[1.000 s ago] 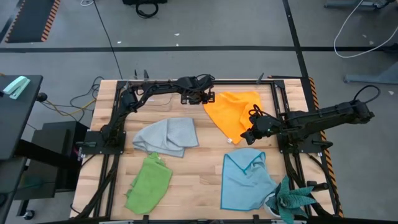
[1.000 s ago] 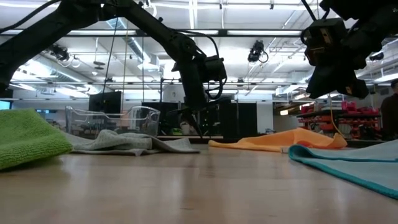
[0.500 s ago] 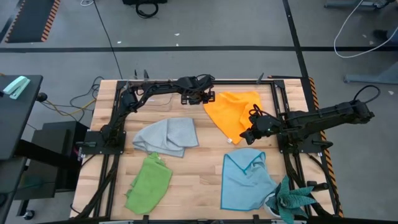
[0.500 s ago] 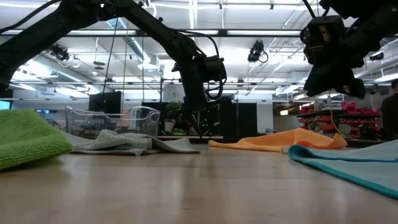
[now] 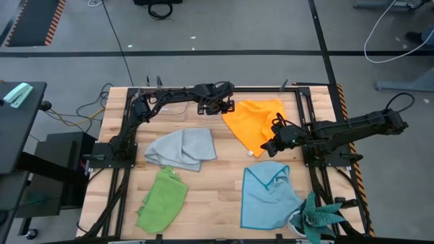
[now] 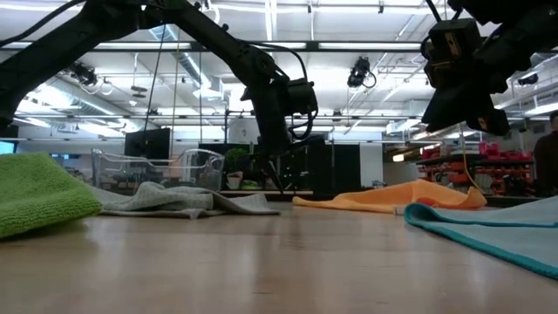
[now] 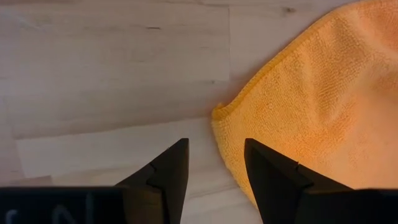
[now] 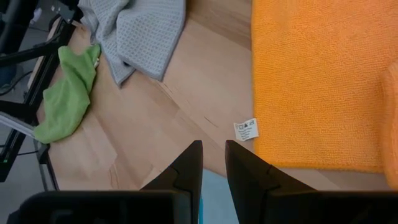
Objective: Fold microfiber towels
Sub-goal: Fold the orange microfiber cloth
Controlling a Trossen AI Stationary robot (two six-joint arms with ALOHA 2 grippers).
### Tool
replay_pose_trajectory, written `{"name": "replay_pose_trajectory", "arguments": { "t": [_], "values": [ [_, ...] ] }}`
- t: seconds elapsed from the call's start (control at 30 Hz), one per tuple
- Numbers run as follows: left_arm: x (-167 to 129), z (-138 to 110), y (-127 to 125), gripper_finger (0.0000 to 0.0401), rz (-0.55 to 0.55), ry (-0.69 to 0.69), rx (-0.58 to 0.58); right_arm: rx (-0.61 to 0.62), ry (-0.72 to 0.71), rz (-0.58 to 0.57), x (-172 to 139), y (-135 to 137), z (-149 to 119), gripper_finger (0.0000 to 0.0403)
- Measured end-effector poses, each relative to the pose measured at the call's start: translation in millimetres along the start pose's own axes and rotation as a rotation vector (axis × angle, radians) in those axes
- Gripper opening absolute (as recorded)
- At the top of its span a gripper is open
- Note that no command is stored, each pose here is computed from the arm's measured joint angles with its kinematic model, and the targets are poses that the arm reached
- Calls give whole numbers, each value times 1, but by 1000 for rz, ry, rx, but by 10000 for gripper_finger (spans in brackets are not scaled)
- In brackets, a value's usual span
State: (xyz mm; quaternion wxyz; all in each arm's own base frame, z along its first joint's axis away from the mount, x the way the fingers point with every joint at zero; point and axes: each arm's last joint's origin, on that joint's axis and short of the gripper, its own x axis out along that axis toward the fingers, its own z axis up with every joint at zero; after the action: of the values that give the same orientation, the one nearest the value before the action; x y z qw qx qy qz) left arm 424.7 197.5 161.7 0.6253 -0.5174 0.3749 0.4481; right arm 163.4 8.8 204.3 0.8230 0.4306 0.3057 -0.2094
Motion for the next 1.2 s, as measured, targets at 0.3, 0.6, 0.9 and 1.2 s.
{"name": "replay_pose_trajectory", "arguments": {
  "t": [0.3,0.6,0.9,1.2],
  "values": [
    [11,-10,-15,157,-120,28,26,14,-13,-4,0,0,1,77],
    [13,-14,-7,130,-49,74,118,28,5,15,-1,3,-3,77],
    [13,-13,-4,110,-21,77,121,28,3,16,-1,3,-3,77],
    [28,-25,-14,105,-99,109,110,21,2,16,-1,3,-3,77]
  ]
}}
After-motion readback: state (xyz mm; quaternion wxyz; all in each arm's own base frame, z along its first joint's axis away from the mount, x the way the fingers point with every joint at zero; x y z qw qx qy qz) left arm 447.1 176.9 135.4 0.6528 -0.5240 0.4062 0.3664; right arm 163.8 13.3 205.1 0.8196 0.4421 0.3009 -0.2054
